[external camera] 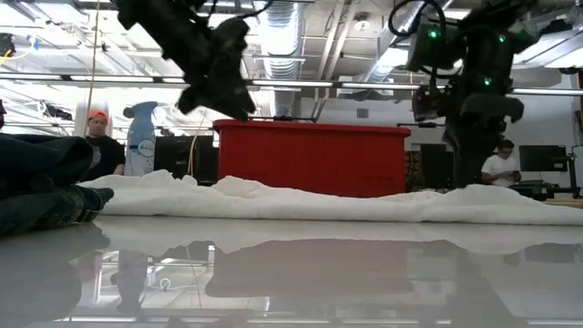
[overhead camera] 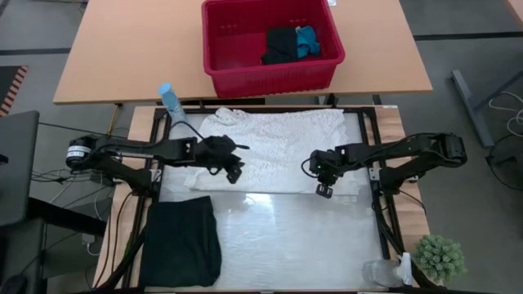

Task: Fold Laundry from Bin
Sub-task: Fold the white dress from the red bin

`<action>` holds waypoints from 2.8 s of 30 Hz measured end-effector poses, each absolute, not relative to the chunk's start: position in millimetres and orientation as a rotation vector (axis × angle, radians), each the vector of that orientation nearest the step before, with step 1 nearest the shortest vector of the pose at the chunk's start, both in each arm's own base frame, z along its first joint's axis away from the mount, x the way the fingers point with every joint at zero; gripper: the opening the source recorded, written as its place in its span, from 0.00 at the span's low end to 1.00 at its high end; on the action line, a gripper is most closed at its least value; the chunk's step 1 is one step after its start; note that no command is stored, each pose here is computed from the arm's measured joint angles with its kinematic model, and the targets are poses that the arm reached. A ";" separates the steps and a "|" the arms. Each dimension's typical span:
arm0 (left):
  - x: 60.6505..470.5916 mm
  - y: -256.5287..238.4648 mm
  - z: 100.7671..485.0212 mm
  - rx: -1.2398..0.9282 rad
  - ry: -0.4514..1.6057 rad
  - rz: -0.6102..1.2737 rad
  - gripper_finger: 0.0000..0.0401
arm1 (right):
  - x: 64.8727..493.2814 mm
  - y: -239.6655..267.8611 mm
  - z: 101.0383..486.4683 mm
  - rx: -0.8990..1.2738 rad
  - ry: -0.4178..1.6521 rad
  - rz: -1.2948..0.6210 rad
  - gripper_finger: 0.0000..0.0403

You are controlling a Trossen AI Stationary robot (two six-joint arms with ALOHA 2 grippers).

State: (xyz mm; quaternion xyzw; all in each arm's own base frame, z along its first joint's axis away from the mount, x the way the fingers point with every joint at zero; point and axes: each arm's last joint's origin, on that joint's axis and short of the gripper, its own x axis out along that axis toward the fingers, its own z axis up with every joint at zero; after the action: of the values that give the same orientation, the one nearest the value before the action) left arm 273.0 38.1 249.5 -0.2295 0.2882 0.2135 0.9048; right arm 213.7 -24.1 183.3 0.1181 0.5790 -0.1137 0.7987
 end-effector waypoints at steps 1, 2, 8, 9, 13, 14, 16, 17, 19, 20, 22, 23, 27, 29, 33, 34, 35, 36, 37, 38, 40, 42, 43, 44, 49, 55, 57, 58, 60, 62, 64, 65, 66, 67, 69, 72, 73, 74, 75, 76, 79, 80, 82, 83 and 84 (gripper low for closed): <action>277.2 38.5 246.3 -0.463 0.589 0.442 0.29 | 214.0 -25.5 187.4 0.239 1.252 -0.254 0.18; 282.9 38.8 243.1 -0.457 0.577 0.434 0.29 | 213.7 -27.4 190.6 0.229 1.264 -0.268 0.19; 311.9 33.4 203.2 -0.461 0.660 0.335 0.29 | 198.3 -28.0 193.8 0.282 1.441 -0.280 0.20; 316.1 32.7 197.1 -0.472 0.666 0.315 0.29 | 196.8 -25.9 193.6 0.282 1.460 -0.272 0.20; 326.8 29.3 176.0 -0.497 0.711 0.256 0.29 | 196.9 -19.3 193.5 0.237 1.469 -0.263 0.20; 328.2 28.3 170.9 -0.498 0.728 0.252 0.29 | 196.7 -19.3 193.5 0.211 1.470 -0.284 0.20; 329.6 27.0 161.5 -0.496 0.765 0.256 0.29 | 195.6 -21.5 191.4 0.169 1.478 -0.334 0.20; 330.3 26.8 157.1 -0.497 0.781 0.255 0.29 | 194.2 -23.1 189.0 0.162 1.489 -0.351 0.20; 331.2 26.7 149.8 -0.502 0.809 0.249 0.29 | 190.7 -26.9 184.7 0.166 1.511 -0.377 0.20; 331.6 26.9 147.0 -0.506 0.819 0.243 0.29 | 189.0 -28.6 182.5 0.173 1.517 -0.386 0.20; 331.4 26.6 144.3 -0.506 0.834 0.242 0.29 | 186.4 -32.8 179.6 0.191 1.525 -0.405 0.20; 331.1 26.5 144.0 -0.503 0.839 0.242 0.29 | 185.8 -35.4 179.5 0.202 1.527 -0.417 0.20; 329.3 26.3 143.0 -0.481 0.863 0.237 0.29 | 182.7 -48.0 182.5 0.222 1.525 -0.542 0.20; 328.1 26.2 142.8 -0.479 0.875 0.240 0.29 | 181.3 -55.0 188.6 0.215 1.525 -0.631 0.20; 325.3 26.1 140.3 -0.463 0.914 0.243 0.29 | 179.5 -68.2 200.8 0.177 1.510 -0.781 0.20; 325.3 26.1 140.3 -0.461 0.914 0.242 0.29 | 179.9 -71.1 203.1 0.180 1.500 -0.798 0.20; 325.3 26.0 140.4 -0.464 0.914 0.242 0.29 | 180.4 -74.0 205.4 0.192 1.489 -0.809 0.20; 325.0 26.0 141.4 -0.468 0.913 0.239 0.29 | 181.5 -76.7 207.7 0.202 1.473 -0.819 0.20; 324.3 26.4 143.6 -0.480 0.909 0.238 0.29 | 183.4 -78.8 210.3 0.213 1.452 -0.820 0.20; 323.6 27.3 147.0 -0.491 0.900 0.233 0.29 | 185.6 -79.4 213.0 0.226 1.435 -0.799 0.20; 322.5 29.0 158.0 -0.497 0.872 0.230 0.29 | 190.1 -76.3 219.9 0.270 1.408 -0.672 0.20; 320.4 31.3 167.4 -0.488 0.845 0.248 0.27 | 194.2 -68.2 224.4 0.321 1.381 -0.500 0.20; 318.8 32.1 170.0 -0.483 0.842 0.261 0.27 | 195.1 -63.8 224.1 0.339 1.380 -0.441 0.20; 317.8 32.9 171.5 -0.477 0.840 0.273 0.26 | 195.1 -59.0 221.8 0.347 1.393 -0.402 0.20; 317.5 32.7 173.1 -0.464 0.834 0.273 0.22 | 186.2 -39.6 193.3 0.305 1.524 -0.335 0.16; 316.3 31.6 172.0 -0.462 0.851 0.275 0.20 | 178.6 -49.6 177.1 0.196 1.608 -0.583 0.13; 316.2 31.6 172.1 -0.462 0.852 0.276 0.19 | 179.0 -58.2 176.4 0.193 1.610 -0.694 0.12; 316.1 31.6 172.0 -0.462 0.853 0.276 0.19 | 179.0 -62.6 175.9 0.197 1.611 -0.746 0.12; 315.7 31.3 171.6 -0.465 0.860 0.274 0.19 | 180.2 -70.5 176.8 0.233 1.598 -0.815 0.12; 314.9 30.9 172.4 -0.484 0.865 0.266 0.19 | 184.6 -76.7 180.1 0.281 1.556 -0.828 0.12; 311.4 30.4 177.9 -0.501 0.871 0.250 0.19 | 192.2 -79.5 186.5 0.316 1.502 -0.801 0.12; 310.2 30.6 184.7 -0.504 0.864 0.246 0.19 | 195.4 -80.4 191.2 0.321 1.474 -0.792 0.12; 308.3 30.7 193.3 -0.503 0.856 0.245 0.19 | 199.2 -81.3 197.0 0.318 1.444 -0.783 0.12; 305.9 31.2 203.0 -0.495 0.849 0.251 0.19 | 204.2 -82.5 203.8 0.309 1.409 -0.771 0.12; 298.8 32.3 226.7 -0.468 0.811 0.290 0.19 | 214.4 -85.0 218.5 0.276 1.338 -0.731 0.12; 280.8 33.7 256.9 -0.418 0.779 0.391 0.19 | 231.8 -87.8 240.8 0.260 1.207 -0.605 0.12; 273.6 34.1 265.8 -0.407 0.770 0.430 0.19 | 238.4 -88.0 248.0 0.266 1.151 -0.542 0.12; 265.1 34.2 273.7 -0.406 0.760 0.470 0.19 | 245.5 -88.4 254.9 0.266 1.084 -0.481 0.12; 256.6 34.0 280.4 -0.419 0.746 0.504 0.19 | 252.0 -89.3 261.3 0.266 1.014 -0.432 0.12; 248.5 33.6 287.1 -0.439 0.723 0.528 0.19 | 258.6 -90.1 267.1 0.270 0.939 -0.394 0.13; 224.6 30.8 303.5 -0.502 0.663 0.572 0.20 | 280.9 -92.2 278.9 0.269 0.732 -0.304 0.17; 217.3 28.6 307.8 -0.510 0.654 0.571 0.20 | 288.5 -93.4 279.9 0.264 0.687 -0.287 0.19; 205.6 23.4 314.8 -0.522 0.635 0.565 0.22 | 305.2 -96.2 280.6 0.250 0.612 -0.259 0.24; 200.4 20.8 318.1 -0.522 0.623 0.562 0.23 | 314.3 -96.5 280.2 0.230 0.586 -0.239 0.28; 195.6 18.3 321.1 -0.524 0.610 0.557 0.24 | 323.0 -95.7 279.2 0.203 0.572 -0.206 0.31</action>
State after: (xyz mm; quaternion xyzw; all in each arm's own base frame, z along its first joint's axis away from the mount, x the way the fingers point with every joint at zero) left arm 195.6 18.3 321.1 -0.2515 0.2928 0.2677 0.8828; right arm 323.0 -95.7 279.2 0.0997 0.2810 -0.1012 0.9491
